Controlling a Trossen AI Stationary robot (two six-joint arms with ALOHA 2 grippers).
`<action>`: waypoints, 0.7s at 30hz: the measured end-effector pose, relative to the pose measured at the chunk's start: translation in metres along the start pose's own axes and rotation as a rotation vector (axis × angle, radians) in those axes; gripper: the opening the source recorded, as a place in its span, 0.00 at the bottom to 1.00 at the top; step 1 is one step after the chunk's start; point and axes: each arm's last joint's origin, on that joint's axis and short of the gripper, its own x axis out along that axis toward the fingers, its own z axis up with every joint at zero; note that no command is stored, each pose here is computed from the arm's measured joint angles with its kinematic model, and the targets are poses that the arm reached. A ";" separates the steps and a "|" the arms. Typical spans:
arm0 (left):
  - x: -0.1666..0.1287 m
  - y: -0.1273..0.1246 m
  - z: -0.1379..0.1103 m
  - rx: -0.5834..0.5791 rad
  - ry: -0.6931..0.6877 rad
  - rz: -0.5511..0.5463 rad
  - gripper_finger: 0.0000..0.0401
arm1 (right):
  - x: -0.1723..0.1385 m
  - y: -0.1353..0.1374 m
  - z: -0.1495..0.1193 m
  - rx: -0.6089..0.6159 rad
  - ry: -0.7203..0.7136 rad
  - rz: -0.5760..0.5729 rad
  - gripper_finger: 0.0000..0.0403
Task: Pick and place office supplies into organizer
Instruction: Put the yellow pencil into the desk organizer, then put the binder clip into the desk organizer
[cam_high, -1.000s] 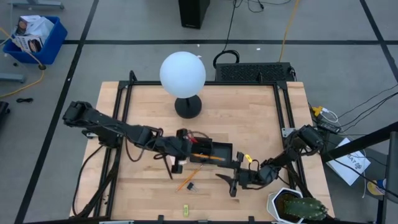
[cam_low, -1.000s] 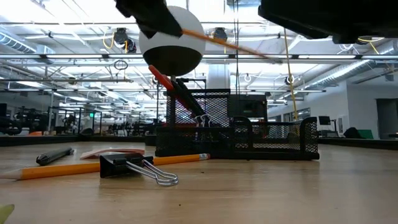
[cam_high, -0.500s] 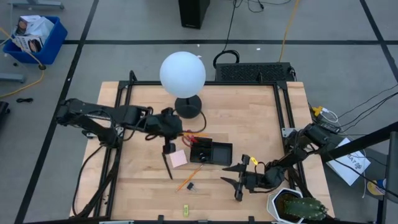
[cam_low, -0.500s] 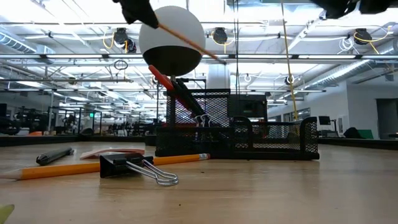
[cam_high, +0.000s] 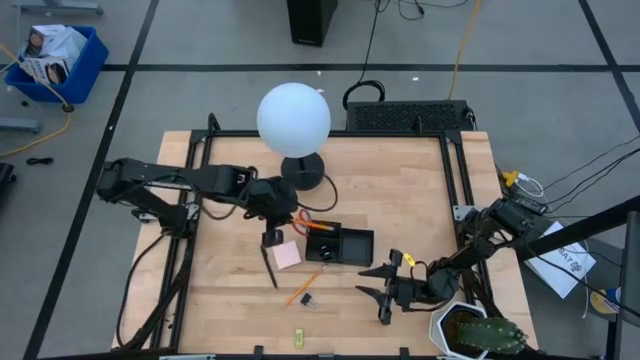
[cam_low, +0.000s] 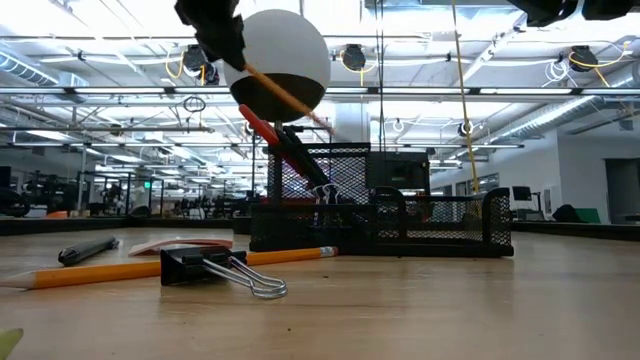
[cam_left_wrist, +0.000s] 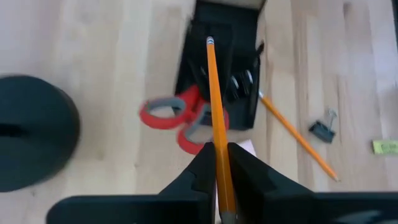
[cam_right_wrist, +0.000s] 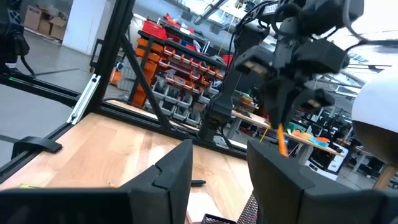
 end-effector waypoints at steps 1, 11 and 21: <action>0.005 0.000 0.001 0.001 0.013 -0.004 0.09 | 0.000 0.000 0.000 0.000 0.000 0.000 0.36; 0.026 0.002 0.005 0.011 0.038 0.021 0.11 | 0.000 0.002 -0.003 0.005 0.018 0.013 0.35; 0.026 0.002 0.010 0.014 -0.014 0.022 0.40 | 0.003 0.002 -0.009 0.027 0.056 0.021 0.35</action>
